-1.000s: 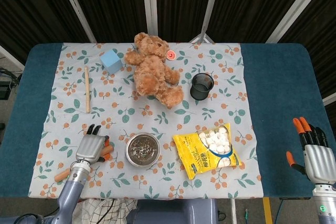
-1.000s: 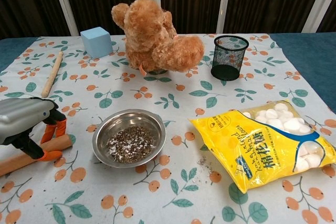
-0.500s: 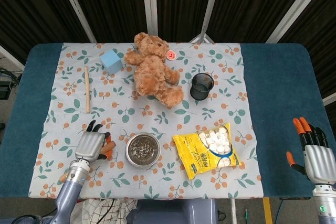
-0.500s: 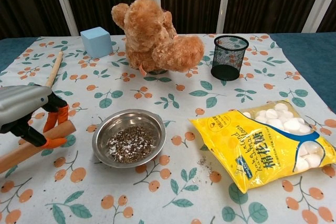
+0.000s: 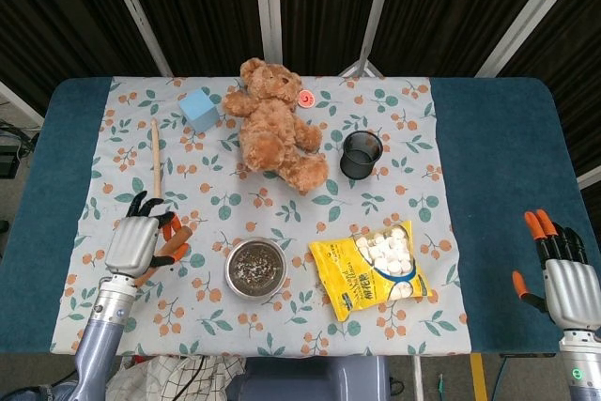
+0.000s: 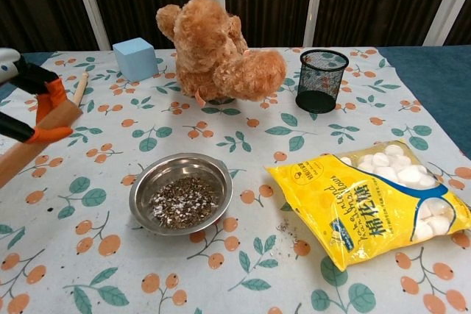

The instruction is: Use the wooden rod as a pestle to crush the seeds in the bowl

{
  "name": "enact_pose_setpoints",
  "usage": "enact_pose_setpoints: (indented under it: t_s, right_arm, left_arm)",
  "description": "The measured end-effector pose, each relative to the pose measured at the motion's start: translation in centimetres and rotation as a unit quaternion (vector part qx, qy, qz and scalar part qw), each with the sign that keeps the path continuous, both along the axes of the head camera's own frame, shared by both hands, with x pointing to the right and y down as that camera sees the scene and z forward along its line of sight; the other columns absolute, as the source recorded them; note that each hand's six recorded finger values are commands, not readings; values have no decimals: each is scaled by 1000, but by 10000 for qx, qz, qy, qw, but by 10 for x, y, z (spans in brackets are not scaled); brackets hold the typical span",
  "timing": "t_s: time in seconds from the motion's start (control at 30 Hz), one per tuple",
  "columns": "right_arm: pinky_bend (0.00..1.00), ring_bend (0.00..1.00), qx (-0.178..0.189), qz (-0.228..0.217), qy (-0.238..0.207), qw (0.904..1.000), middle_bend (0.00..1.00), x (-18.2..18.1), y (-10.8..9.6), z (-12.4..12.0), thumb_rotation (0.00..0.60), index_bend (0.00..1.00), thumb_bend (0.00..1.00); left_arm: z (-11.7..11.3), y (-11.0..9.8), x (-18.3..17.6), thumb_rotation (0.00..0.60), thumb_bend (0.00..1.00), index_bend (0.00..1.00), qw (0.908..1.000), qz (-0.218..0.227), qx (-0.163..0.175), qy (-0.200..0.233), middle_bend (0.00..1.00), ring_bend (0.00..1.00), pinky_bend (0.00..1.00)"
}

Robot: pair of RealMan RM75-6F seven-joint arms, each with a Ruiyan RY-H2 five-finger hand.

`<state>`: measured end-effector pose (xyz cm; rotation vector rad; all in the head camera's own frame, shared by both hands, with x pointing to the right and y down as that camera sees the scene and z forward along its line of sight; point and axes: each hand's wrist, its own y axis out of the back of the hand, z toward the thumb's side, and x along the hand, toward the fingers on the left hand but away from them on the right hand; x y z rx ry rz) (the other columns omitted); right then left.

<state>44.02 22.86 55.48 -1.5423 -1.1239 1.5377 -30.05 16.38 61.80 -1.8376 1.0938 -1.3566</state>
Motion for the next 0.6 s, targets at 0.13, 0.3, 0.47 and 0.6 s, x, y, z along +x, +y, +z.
enact_pose_setpoints:
  t_s: [0.13, 0.3, 0.47, 0.6]
  right_arm:
    - [0, 0, 1, 4, 3, 10000, 0, 0, 0, 0, 600, 0, 416]
    - [0, 0, 7, 6, 10, 10000, 0, 0, -1, 0, 600, 0, 415]
    - [0, 0, 0, 10, 12, 10000, 0, 0, -1, 0, 600, 0, 416]
    - [0, 0, 2, 11, 10, 10000, 0, 0, 0, 0, 600, 0, 415]
  left_arm:
    - [-13, -12, -8, 600, 793, 617, 9985, -260, 325, 347, 706, 182, 27]
    - [-32, -30, -12, 600, 789, 619, 9921, -402, 862, 819, 706, 182, 45]
    - [-43, -43, -8, 600, 789, 621, 9868, -304, 1177, 1068, 706, 182, 51]
    - [-47, -49, 4, 600, 789, 621, 9820, -180, 1280, 1378, 706, 182, 63]
